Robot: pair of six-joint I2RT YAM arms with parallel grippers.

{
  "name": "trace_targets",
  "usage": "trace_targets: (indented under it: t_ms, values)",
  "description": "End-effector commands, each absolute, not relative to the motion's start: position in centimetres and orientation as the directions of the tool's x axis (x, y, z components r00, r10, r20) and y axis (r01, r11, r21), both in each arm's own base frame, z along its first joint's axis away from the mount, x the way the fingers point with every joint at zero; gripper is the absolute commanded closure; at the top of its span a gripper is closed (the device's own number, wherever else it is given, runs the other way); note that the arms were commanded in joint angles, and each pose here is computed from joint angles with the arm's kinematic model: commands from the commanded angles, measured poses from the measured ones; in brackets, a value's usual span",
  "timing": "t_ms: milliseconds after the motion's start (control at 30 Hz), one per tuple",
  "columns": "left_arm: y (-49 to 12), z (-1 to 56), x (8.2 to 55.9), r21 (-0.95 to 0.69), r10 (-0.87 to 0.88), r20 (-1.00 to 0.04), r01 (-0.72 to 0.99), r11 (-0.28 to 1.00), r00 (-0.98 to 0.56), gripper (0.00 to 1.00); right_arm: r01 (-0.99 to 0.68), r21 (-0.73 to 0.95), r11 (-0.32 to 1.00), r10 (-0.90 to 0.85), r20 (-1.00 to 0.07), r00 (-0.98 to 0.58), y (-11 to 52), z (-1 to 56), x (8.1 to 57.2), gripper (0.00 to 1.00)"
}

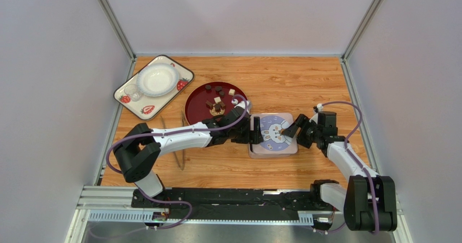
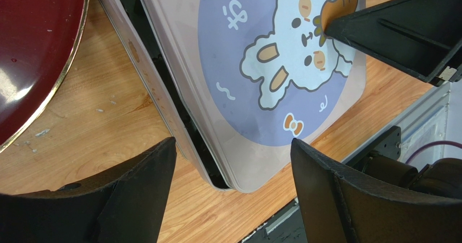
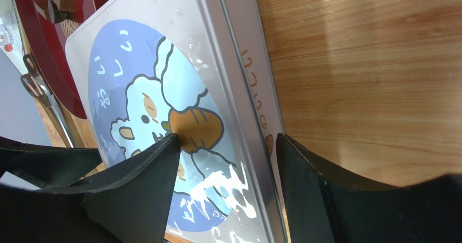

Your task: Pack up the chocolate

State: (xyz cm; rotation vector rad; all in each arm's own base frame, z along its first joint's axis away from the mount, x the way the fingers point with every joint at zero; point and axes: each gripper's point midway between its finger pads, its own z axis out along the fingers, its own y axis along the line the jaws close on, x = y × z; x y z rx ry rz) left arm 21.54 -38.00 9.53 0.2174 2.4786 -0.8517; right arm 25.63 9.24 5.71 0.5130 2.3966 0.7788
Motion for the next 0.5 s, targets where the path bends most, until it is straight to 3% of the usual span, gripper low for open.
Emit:
trace_targets:
  t_ms: [0, 467]
  values:
    - [-39.5, 11.0, 21.5, -0.584, -0.032, -0.511, 0.319, 0.746, -0.859, 0.14, 0.14, 0.615, 0.776, 0.47, -0.416, -0.779, 10.0, 6.3, 26.4, 0.31]
    - [-39.9, 12.0, 20.9, -0.642, -0.072, -0.495, 0.309, 0.701, -0.866, 0.15, 0.13, 0.571, 0.81, 0.422, -0.414, -0.807, 11.5, 6.0, 26.6, 0.26]
